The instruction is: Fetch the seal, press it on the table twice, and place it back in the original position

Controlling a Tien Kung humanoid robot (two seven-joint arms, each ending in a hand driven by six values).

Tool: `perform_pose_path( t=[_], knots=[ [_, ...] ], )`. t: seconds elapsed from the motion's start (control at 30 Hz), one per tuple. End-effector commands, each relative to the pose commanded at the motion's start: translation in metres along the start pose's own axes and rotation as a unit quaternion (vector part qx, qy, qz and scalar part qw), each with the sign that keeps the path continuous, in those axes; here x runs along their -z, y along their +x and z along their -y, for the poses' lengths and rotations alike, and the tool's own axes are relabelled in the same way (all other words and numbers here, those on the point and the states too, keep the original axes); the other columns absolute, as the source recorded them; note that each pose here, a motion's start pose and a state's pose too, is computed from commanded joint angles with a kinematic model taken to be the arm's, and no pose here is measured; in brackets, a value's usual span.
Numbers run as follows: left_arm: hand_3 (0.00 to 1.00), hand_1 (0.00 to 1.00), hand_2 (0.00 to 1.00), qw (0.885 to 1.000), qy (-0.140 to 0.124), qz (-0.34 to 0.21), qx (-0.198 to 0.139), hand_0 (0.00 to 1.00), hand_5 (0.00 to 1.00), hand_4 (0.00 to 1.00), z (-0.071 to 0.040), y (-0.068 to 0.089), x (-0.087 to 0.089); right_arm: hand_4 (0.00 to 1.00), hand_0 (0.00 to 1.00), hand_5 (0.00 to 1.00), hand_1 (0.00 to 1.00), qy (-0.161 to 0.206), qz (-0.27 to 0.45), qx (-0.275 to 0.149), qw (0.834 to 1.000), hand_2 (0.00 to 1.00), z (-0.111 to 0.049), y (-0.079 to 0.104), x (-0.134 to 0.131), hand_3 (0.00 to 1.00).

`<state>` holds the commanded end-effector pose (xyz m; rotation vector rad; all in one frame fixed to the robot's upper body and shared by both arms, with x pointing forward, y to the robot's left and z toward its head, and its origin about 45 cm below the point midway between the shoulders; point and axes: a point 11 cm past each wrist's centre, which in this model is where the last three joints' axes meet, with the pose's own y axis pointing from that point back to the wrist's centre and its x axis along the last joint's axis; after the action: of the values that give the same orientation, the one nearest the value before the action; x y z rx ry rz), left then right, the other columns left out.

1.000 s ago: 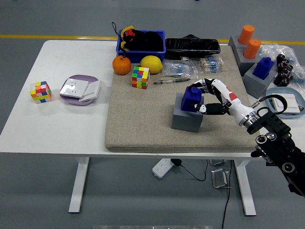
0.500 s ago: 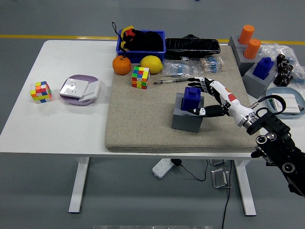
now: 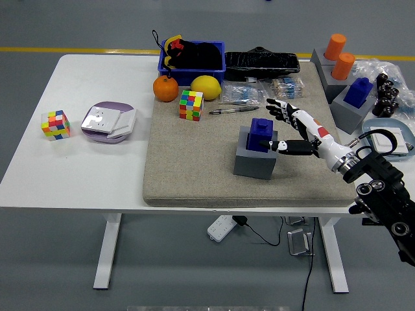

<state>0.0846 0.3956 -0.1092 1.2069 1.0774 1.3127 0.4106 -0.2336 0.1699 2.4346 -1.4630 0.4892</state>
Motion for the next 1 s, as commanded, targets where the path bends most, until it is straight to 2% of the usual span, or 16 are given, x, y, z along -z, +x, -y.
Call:
perform_pose_path(
  t=[0.03,0.07,0.13,0.3,0.47,0.63,0.7,0.83,0.87,1.0],
  knots=[
    [0.837,0.816,0.789,1.000,0.000,0.000,0.000,0.816,0.420,0.802,0.000,0.000,0.000,0.998,0.998,0.440,0.991,-0.003,-0.001,0.000,1.000,0.981,-0.001,0.003,-0.001,0.998],
    [0.837,0.816,0.789,1.000,-0.001,0.000,0.000,0.816,0.420,0.802,0.000,0.000,-0.001,0.998,0.998,0.553,0.998,-0.005,-0.001,-0.001,1.000,0.998,-0.003,0.005,-0.001,0.998],
    [0.837,0.816,0.789,1.000,-0.002,0.000,0.000,0.816,0.420,0.802,0.000,0.000,-0.002,0.998,0.998,0.553,0.998,-0.008,-0.003,-0.005,1.000,0.998,-0.006,0.011,-0.002,0.998],
    [0.837,0.816,0.789,1.000,-0.003,-0.001,0.000,0.817,0.420,0.802,0.000,0.000,-0.003,0.998,0.998,0.520,0.998,-0.028,-0.009,-0.042,0.999,0.998,-0.025,0.045,-0.012,0.998],
    [0.837,0.816,0.789,1.000,-0.002,-0.003,-0.001,0.817,0.420,0.802,0.000,0.000,-0.001,0.998,0.998,0.502,0.998,-0.054,-0.008,-0.088,0.995,0.998,-0.052,0.079,-0.029,0.998],
    [0.837,0.816,0.789,1.000,-0.001,-0.004,-0.001,0.817,0.420,0.802,0.000,0.001,0.000,0.998,0.998,0.502,0.998,-0.073,0.001,-0.135,0.988,0.998,-0.079,0.106,-0.040,0.998],
    [0.837,0.816,0.789,1.000,-0.002,-0.006,-0.001,0.817,0.420,0.802,0.000,0.001,-0.001,0.998,0.998,0.534,0.998,-0.079,0.005,-0.157,0.984,0.998,-0.091,0.118,-0.042,0.998],
    [0.837,0.816,0.789,1.000,-0.005,-0.006,-0.001,0.817,0.420,0.802,0.000,0.001,-0.004,0.998,0.998,0.534,0.998,-0.087,0.002,-0.187,0.979,0.998,-0.107,0.135,-0.045,0.998],
    [0.837,0.816,0.789,1.000,-0.006,-0.006,-0.001,0.817,0.421,0.802,0.000,0.001,-0.004,0.998,0.965,0.492,0.947,-0.090,0.001,-0.194,0.977,0.958,-0.112,0.138,-0.046,0.981],
    [0.837,0.816,0.789,1.000,-0.005,-0.007,-0.002,0.817,0.421,0.802,0.000,0.001,-0.004,0.998,0.965,0.492,0.947,-0.103,0.005,-0.221,0.970,0.958,-0.131,0.149,-0.054,0.981]
  ],
)
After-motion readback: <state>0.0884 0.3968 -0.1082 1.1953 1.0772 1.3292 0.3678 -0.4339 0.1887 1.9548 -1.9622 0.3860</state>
